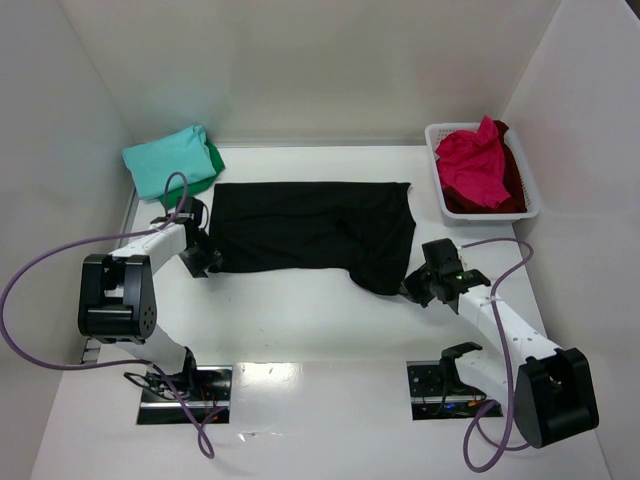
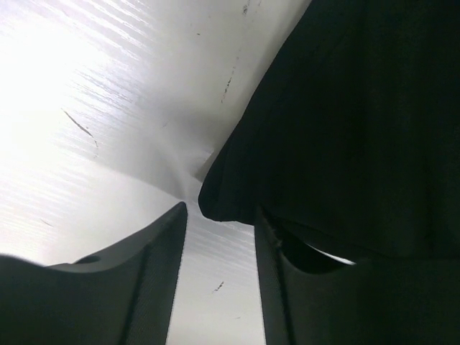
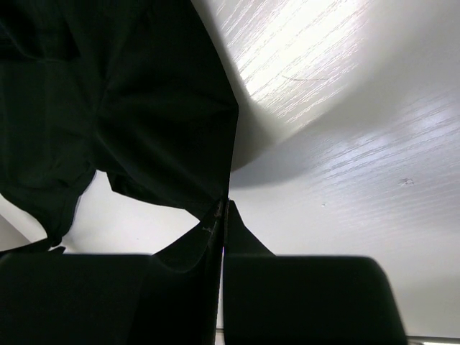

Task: Fold and stack the t-shirts
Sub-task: Grap the side of the flattened tshirt closest away from the robot with both arms, then fold the other side of the tshirt into a rectangle

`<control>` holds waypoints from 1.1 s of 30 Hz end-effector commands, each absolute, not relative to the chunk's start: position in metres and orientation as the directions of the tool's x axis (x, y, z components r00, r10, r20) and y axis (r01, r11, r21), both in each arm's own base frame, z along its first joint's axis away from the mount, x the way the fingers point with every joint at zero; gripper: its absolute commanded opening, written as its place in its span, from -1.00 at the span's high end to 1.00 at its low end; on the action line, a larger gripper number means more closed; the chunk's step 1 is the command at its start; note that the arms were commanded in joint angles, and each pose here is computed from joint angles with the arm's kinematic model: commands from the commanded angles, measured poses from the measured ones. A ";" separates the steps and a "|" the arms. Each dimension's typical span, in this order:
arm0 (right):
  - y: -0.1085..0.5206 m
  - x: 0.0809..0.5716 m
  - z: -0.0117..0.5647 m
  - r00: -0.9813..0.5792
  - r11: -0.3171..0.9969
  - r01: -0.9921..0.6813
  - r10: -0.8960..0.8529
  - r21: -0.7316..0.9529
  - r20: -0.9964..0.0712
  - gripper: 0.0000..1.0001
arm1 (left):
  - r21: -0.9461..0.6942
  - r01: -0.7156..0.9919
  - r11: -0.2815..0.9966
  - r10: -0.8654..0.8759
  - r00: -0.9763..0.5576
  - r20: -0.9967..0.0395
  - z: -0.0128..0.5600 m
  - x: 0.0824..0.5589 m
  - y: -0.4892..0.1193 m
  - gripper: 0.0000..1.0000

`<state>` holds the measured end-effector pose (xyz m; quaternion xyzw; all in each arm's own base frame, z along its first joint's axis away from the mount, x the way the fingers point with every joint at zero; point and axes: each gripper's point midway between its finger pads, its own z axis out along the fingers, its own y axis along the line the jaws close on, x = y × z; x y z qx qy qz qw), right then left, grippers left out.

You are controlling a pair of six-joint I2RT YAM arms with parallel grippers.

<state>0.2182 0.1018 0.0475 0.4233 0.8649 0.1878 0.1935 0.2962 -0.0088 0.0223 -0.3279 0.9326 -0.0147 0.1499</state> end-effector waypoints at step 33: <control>0.078 0.280 0.111 -0.528 0.608 0.600 0.789 0.519 -0.314 1.00 | -0.191 -0.518 0.834 -0.537 -0.681 -0.497 0.103 0.369 0.013 1.00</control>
